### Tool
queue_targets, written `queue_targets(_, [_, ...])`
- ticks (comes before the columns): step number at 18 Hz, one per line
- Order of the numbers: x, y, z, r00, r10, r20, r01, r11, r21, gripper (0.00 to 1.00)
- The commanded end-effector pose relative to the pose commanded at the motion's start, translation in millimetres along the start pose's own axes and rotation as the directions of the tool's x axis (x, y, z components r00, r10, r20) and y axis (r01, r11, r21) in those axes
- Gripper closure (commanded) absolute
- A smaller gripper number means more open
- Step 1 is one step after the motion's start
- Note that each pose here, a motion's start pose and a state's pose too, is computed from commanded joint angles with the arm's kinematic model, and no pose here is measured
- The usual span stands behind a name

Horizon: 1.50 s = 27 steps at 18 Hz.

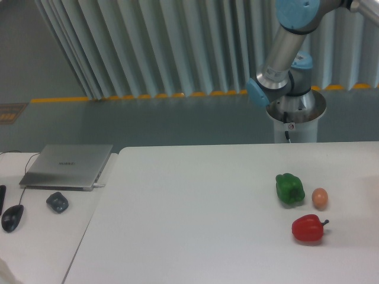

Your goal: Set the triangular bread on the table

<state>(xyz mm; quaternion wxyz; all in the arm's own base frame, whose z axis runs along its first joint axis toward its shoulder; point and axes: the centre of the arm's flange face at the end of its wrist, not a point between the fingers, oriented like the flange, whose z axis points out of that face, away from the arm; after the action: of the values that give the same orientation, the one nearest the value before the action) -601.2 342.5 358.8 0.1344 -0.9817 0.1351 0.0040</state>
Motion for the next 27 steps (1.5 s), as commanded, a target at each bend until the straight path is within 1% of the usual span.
queue_targets(5, [1,-6,-17,1.0,0.012,0.02,-0.012,1.0,0.006,0.82])
queue_targets(6, [2,-9,-21,1.0,0.013,0.023,-0.013,1.0,0.023,0.82])
queue_targets(9, [8,-24,-35,1.0,-0.008,-0.002,0.009,0.996,0.086,0.82])
queue_targets(10, [11,-31,-36,1.0,-0.028,-0.011,0.029,0.995,0.092,0.82])
queue_targets(11, [17,-50,-32,0.997,-0.071,-0.024,0.073,0.993,0.091,0.82])
queue_targets(13, [25,-74,-26,0.988,-0.148,-0.042,0.151,0.985,0.088,0.82])
queue_targets(17, [44,-110,-24,0.984,-0.171,-0.057,0.176,0.981,0.088,0.81])
queue_targets(18, [50,-122,-19,0.98,-0.187,-0.067,0.192,0.978,0.085,0.81])
queue_targets(20, [63,-148,-11,0.967,-0.245,-0.077,0.25,0.965,0.073,0.81])
queue_targets(21, [70,-158,-3,0.959,-0.269,-0.088,0.275,0.959,0.064,0.81])
queue_targets(23, [86,-170,17,0.96,-0.26,-0.108,0.265,0.964,0.032,0.81])
queue_targets(25, [104,-178,40,0.968,-0.229,-0.104,0.226,0.973,-0.048,0.81])
queue_targets(27, [120,-195,54,0.982,-0.174,-0.067,0.161,0.973,-0.164,0.81])
